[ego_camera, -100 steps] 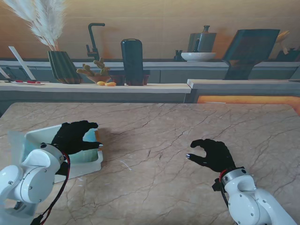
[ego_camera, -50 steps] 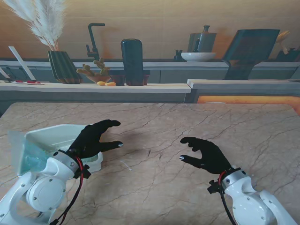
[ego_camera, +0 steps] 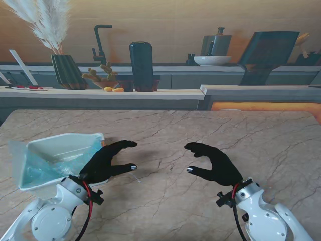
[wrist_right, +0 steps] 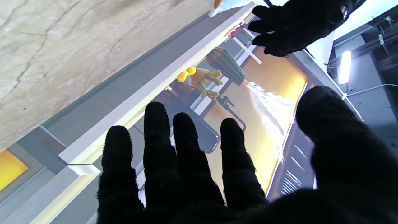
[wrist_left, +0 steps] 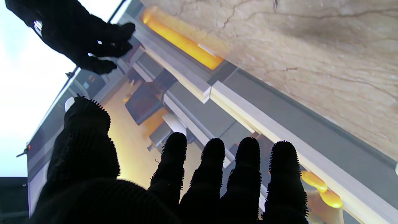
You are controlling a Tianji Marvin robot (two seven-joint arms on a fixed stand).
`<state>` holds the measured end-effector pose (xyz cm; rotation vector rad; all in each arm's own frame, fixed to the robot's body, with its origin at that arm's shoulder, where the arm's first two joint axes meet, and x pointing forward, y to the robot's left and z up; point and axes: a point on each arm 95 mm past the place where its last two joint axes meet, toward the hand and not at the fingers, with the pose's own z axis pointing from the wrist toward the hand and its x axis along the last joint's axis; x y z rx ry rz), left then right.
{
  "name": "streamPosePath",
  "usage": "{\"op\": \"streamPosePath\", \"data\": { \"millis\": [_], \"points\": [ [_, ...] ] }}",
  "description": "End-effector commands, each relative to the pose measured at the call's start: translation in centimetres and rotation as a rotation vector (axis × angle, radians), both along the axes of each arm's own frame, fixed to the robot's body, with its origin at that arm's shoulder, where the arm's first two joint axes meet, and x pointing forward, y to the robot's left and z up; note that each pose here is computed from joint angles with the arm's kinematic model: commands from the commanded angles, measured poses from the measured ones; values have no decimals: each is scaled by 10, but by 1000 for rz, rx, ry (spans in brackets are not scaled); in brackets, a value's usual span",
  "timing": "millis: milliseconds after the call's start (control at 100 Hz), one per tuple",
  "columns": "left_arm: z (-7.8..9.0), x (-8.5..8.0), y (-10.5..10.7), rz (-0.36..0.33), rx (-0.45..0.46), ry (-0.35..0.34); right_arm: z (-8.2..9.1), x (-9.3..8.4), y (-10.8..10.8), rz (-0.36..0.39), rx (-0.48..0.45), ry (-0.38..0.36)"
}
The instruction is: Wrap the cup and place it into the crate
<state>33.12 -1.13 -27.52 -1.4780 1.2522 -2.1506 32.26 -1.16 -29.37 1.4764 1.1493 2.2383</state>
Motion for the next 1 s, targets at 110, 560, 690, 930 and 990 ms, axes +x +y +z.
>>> {"op": "streamPosePath", "data": {
  "millis": [110, 560, 690, 930, 990],
  "points": [
    [-3, -10, -3, -22, -7, 15, 4, -4, 10, 42, 27, -29],
    [-2, -19, 0, -20, -11, -100, 7, -12, 13, 80, 51, -65],
    [-3, -21, 0, -15, -27, -110, 8, -14, 17, 105, 53, -82],
    [-4, -22, 0, -27, -47, -116, 11, -10, 28, 141, 95, -105],
    [-4, -23, 0, -36, -44, -111, 12, -8, 30, 137, 113, -123]
  ]
}}
